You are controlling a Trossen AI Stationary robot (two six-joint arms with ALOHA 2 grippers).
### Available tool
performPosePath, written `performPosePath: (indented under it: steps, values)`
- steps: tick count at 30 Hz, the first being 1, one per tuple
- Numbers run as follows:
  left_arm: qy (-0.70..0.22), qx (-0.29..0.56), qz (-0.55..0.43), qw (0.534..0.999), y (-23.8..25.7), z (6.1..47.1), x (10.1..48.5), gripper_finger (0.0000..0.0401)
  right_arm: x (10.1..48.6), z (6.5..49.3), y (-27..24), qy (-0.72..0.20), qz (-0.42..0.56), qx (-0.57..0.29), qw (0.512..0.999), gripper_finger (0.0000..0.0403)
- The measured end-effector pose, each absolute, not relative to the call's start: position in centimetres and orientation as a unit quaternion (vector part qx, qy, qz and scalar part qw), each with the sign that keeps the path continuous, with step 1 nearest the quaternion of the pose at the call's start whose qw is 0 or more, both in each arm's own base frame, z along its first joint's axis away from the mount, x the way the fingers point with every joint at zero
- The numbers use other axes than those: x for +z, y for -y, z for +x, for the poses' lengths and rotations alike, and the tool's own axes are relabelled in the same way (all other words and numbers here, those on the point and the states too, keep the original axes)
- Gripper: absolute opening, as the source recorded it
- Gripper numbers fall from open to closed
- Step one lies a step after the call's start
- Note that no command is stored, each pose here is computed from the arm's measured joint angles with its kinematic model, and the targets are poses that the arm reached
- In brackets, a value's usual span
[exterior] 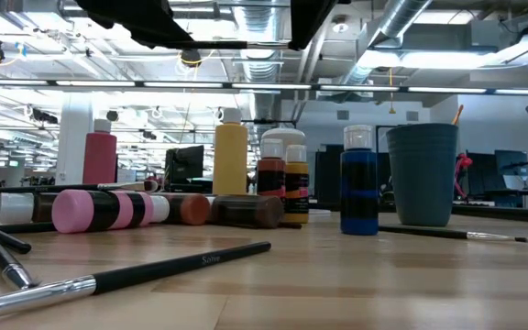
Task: Pick & Place Paint Supplies
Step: Put the black silver paintbrush into the blue cup
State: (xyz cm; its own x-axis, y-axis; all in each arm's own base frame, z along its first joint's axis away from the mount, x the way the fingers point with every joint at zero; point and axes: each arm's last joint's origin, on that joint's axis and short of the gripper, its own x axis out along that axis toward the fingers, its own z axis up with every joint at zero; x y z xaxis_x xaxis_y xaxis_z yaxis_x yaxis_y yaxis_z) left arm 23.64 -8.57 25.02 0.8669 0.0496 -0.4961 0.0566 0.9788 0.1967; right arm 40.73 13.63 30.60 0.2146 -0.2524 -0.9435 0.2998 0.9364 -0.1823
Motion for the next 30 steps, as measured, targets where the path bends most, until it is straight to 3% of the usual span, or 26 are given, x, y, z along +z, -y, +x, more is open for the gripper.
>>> performPosePath:
  steps: [19,30]
  values:
    - [-0.263,0.005,0.09,0.96,8.41,23.63,24.92,0.0106,30.89,40.72,-13.67,-0.597,0.02,-0.174,0.783,0.0]
    - [-0.281,-0.003,0.066,0.957,7.8,23.73,24.66,0.0025,30.96,40.69,-13.65,-0.598,0.016,-0.171,0.783,0.0]
